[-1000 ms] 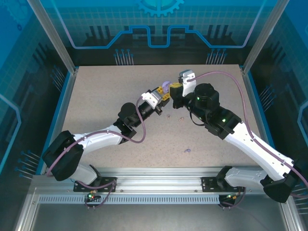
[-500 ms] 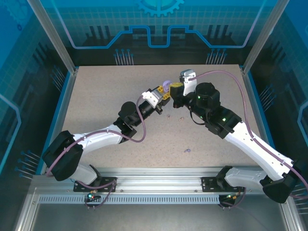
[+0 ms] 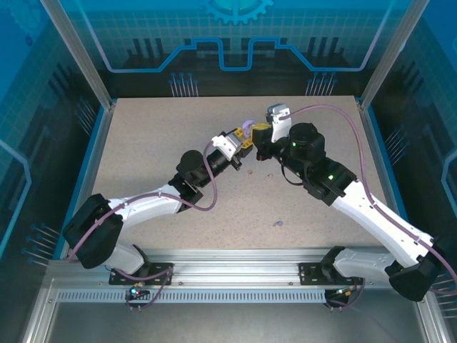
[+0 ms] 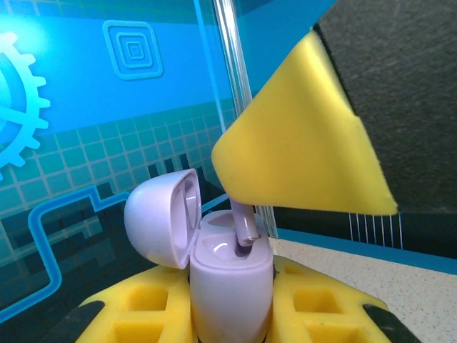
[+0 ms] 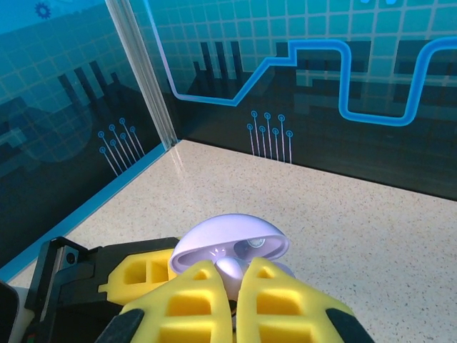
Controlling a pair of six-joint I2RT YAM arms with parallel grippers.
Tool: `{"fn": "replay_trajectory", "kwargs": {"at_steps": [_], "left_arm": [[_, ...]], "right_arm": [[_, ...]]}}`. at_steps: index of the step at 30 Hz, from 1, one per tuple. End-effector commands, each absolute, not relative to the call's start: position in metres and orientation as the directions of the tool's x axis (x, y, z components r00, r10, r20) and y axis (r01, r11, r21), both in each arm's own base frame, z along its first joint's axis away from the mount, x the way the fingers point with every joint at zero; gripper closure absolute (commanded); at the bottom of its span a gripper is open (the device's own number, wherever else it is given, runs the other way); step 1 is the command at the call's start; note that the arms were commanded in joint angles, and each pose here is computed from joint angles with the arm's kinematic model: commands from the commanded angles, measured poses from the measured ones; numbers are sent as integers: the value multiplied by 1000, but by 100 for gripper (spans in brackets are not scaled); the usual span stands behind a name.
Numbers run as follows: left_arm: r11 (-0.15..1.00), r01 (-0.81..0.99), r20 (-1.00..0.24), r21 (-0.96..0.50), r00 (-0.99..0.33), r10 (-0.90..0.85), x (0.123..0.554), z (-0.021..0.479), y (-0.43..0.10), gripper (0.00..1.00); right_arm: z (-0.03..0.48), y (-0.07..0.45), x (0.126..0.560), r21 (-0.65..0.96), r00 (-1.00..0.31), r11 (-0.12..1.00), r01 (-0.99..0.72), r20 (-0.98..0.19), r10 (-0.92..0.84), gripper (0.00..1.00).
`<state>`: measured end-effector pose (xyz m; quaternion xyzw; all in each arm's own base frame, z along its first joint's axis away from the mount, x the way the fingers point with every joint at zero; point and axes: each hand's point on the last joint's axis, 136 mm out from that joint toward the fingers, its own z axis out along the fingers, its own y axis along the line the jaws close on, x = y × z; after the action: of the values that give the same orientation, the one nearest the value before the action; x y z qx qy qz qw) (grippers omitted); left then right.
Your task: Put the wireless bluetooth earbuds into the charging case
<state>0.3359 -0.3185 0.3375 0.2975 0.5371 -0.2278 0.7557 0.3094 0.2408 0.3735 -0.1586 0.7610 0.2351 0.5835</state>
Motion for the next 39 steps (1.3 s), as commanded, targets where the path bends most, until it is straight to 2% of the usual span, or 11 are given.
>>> {"fn": "replay_trajectory", "kwargs": {"at_steps": [1,14,24,29,33,39], "left_arm": [[718,664,-916,209,390,-95,326,376,-318,100],[715,670,-924,197,371,-93,328,375,-320,100],[713,678,-934,180,345,-92,333,369,-324,100],[712,681,-940,172,328,-88,335,365,-325,100],[713,681,-945,168,318,-81,335,361,-325,100],[710,685,-949,163,305,-77,336,357,-325,100]], "right_arm": [[362,233,312,141,-274,855,-499,-962,-1,94],[357,242,296,-18,-187,785,-619,-968,-169,95],[346,255,289,-69,-199,730,-680,-941,-275,93],[345,249,296,-61,-227,766,-639,-937,-264,89],[346,240,302,-27,-264,801,-599,-937,-230,79],[357,226,310,90,-315,827,-555,-943,-108,73]]}}
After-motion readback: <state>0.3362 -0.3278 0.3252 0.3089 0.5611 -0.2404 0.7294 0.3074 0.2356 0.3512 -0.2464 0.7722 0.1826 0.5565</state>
